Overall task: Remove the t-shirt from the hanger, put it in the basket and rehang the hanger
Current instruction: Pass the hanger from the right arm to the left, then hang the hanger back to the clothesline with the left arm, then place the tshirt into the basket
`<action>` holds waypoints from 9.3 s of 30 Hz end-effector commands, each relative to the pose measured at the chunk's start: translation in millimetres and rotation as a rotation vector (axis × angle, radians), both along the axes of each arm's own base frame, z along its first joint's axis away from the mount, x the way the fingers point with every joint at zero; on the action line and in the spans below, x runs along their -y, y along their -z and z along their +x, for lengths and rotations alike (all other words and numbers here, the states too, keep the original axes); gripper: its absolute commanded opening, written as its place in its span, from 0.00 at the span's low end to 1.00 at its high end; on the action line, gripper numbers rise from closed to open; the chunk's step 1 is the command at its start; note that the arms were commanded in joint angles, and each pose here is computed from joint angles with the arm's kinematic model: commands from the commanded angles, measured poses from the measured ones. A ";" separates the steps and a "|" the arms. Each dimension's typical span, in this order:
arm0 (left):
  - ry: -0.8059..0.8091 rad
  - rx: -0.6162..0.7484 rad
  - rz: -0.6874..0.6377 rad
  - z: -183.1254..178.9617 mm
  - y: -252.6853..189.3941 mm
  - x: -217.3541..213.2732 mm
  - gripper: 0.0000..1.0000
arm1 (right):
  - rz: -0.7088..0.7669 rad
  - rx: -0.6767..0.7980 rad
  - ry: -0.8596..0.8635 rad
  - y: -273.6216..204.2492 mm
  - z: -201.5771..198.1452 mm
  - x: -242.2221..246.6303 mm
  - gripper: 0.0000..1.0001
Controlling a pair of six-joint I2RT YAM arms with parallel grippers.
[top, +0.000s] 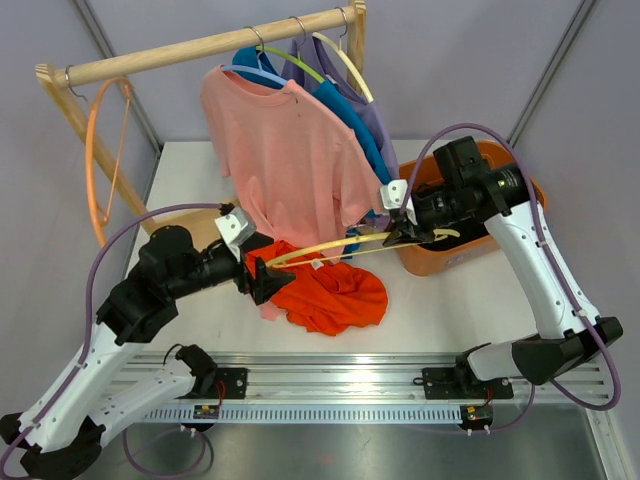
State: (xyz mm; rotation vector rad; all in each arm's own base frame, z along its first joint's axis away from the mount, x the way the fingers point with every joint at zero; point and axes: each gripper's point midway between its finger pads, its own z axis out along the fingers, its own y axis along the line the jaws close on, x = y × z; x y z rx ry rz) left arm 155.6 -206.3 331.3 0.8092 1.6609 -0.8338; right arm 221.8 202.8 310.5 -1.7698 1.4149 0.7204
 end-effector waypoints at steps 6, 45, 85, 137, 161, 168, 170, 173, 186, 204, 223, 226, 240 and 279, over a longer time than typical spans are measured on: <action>0.326 -0.004 0.004 -37.0 6.7 28.5 0.96 | -0.037 -0.047 -0.239 9.5 -79.6 5.8 0.00; 0.504 -0.423 -0.013 -73.6 66.3 45.1 0.27 | 0.057 0.111 -0.372 14.5 -96.0 1.9 0.00; 0.547 -0.398 -0.059 -147.5 -21.4 -8.4 0.00 | 0.215 0.155 0.428 -49.3 28.0 42.8 0.76; -0.447 0.178 -0.505 -38.5 -129.2 -119.1 0.00 | 0.366 -0.014 0.859 5.7 105.3 112.9 0.77; -0.873 0.033 -0.507 80.3 -172.9 -121.0 0.00 | 0.407 -0.003 0.815 -9.7 93.6 105.1 0.77; -0.832 0.001 -0.652 96.4 -194.0 -123.3 0.00 | 0.419 0.000 0.808 -12.8 89.9 103.1 0.77; -0.820 -0.023 -0.708 100.3 -197.7 -124.7 0.00 | 0.420 0.000 0.810 -12.8 88.9 103.4 0.77; -0.829 -0.049 -0.765 105.9 -200.2 -131.9 0.00 | 0.423 0.005 0.807 -14.3 85.5 103.0 0.77; -0.802 -0.205 -0.992 143.2 -190.2 -165.6 0.00 | 0.446 0.013 0.782 -25.2 74.5 98.5 0.77; -0.923 -0.210 -1.013 117.3 -166.1 -182.2 0.34 | 0.460 -0.003 0.745 -24.9 72.6 92.9 0.77; -1.201 -0.086 -0.800 71.5 -152.3 -216.1 0.92 | 0.480 -0.055 0.639 -26.8 57.4 77.7 0.77; -1.180 -0.019 -0.765 60.9 -163.5 -214.1 0.93 | 0.481 -0.088 0.568 -27.6 47.8 69.2 0.78; -1.066 0.157 -0.366 -0.8 -132.9 -192.0 0.99 | 0.063 -0.263 -0.047 69.0 -76.7 7.6 0.81; -0.786 -0.139 -0.242 -28.8 20.8 -128.8 0.99 | -0.120 -0.154 0.233 178.1 3.3 -156.2 1.00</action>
